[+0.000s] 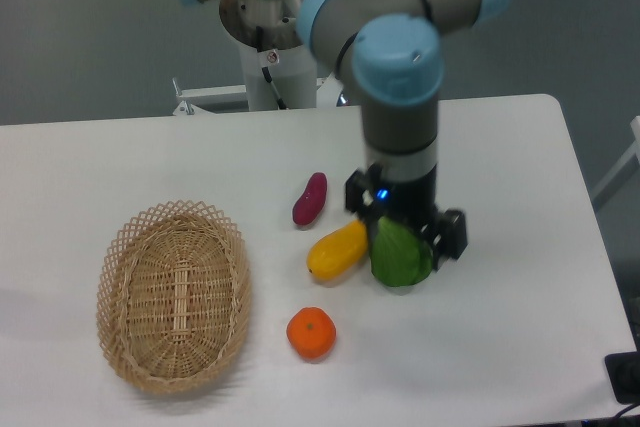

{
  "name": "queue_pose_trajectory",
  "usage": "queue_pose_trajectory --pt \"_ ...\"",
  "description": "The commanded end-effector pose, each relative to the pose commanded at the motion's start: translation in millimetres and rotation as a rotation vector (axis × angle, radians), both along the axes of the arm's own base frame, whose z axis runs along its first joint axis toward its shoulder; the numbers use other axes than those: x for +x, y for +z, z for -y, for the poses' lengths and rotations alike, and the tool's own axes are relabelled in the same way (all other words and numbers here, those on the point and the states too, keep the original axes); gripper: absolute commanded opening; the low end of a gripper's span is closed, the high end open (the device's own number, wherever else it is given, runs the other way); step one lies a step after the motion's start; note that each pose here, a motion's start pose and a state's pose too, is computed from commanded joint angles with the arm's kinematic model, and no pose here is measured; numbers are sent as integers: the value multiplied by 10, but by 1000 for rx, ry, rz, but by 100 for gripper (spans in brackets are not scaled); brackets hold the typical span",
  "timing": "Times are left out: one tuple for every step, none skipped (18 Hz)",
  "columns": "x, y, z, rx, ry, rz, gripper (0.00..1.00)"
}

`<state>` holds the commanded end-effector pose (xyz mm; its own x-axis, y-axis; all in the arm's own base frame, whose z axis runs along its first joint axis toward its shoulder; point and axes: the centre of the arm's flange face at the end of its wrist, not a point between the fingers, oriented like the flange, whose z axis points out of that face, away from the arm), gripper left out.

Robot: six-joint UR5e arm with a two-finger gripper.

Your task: Place the orange on the table

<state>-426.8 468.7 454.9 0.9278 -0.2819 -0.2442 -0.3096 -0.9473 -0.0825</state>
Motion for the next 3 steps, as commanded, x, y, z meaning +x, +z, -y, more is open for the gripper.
queue_pose_trajectory --pt "-31 78 73 10 -7 -10 100" --pt "-35 78 76 12 -13 -9 100" --pt "-35 78 75 13 -15 -8 100"
